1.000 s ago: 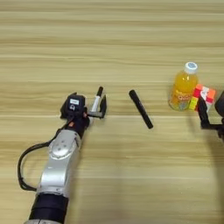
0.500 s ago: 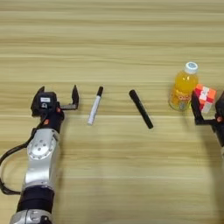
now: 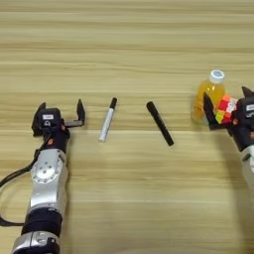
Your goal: Move the objects on the table
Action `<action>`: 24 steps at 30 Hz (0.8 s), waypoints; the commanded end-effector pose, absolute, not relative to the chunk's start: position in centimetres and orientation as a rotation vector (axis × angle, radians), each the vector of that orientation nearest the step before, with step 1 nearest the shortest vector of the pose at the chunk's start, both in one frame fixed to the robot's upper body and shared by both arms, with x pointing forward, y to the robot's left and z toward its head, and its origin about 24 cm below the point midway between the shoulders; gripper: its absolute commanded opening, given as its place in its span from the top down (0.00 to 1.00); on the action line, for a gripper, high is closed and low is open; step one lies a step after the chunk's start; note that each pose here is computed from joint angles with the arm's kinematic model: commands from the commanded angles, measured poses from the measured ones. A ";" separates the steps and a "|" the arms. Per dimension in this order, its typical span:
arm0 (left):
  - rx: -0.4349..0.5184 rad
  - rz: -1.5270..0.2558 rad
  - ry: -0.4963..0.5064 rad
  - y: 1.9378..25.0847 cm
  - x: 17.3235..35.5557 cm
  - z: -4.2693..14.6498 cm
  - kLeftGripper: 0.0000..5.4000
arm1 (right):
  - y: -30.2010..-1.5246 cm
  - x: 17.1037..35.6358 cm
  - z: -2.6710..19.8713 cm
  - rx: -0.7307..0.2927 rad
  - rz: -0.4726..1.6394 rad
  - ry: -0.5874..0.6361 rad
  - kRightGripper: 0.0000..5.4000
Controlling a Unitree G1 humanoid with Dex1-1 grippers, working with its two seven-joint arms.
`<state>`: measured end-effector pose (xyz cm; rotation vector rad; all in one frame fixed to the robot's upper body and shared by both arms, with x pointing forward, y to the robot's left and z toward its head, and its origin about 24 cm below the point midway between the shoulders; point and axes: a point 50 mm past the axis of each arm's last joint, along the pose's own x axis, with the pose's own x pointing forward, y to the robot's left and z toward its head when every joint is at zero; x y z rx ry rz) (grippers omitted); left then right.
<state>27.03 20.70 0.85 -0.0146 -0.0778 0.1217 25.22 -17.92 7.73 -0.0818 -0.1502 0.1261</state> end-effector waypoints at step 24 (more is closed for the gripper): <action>0.180 0.131 -0.083 20.5 26.8 0.3 0.00 | -15.5 29.5 6.5 -0.001 0.212 -0.075 0.00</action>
